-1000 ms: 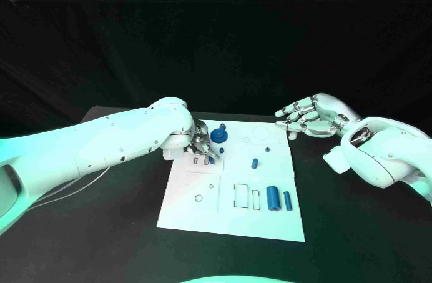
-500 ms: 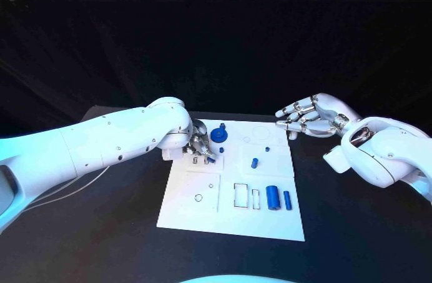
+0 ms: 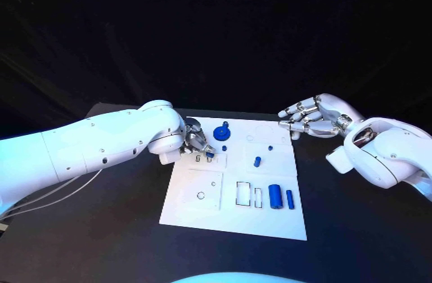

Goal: Assemble the parts on the task board

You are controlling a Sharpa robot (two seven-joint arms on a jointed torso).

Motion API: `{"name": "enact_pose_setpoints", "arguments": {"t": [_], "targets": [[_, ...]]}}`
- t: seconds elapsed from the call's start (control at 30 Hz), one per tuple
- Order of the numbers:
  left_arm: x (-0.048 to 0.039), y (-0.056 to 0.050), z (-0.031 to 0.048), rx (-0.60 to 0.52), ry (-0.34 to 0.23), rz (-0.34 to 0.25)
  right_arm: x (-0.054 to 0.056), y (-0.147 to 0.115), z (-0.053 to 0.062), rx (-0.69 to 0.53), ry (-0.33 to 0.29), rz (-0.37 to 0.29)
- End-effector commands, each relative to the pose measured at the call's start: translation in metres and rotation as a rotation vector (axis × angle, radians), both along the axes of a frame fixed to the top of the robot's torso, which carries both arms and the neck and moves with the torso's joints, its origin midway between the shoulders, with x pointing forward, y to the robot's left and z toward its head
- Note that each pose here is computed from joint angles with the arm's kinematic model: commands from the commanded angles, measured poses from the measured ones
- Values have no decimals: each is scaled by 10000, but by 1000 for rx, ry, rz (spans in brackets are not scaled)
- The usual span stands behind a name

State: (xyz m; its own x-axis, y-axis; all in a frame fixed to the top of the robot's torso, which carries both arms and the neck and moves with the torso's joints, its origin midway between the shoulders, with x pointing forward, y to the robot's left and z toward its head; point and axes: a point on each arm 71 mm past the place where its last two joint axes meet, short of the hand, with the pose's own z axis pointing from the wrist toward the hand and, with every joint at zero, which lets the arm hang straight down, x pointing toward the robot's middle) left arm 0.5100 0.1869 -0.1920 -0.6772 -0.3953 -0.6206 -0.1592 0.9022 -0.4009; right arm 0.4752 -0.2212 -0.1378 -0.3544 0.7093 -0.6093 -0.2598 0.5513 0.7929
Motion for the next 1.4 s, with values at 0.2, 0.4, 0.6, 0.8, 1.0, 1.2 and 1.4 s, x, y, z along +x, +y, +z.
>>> {"name": "enact_pose_setpoints", "arguments": {"t": [0.2,0.4,0.6,0.8,1.0,1.2,1.4], "targets": [[-92,23,-28,6,-128,38,-4,-14,-4,-6,-5,7],[-146,5,-102,52,-167,12,-6,-22,-5,-6,-5,6],[-159,-22,-148,82,-203,-1,-9,-24,-6,-7,-4,7],[-171,-54,-164,94,-204,-19,-10,-23,-7,-9,-4,8],[-169,-78,-166,105,-212,-31,-17,-13,-7,-25,-11,19],[-177,-102,-175,127,-200,-61,-19,-11,-7,-32,-14,22],[-189,-115,-188,156,-183,-94,-20,-9,-8,-33,-14,24]]}}
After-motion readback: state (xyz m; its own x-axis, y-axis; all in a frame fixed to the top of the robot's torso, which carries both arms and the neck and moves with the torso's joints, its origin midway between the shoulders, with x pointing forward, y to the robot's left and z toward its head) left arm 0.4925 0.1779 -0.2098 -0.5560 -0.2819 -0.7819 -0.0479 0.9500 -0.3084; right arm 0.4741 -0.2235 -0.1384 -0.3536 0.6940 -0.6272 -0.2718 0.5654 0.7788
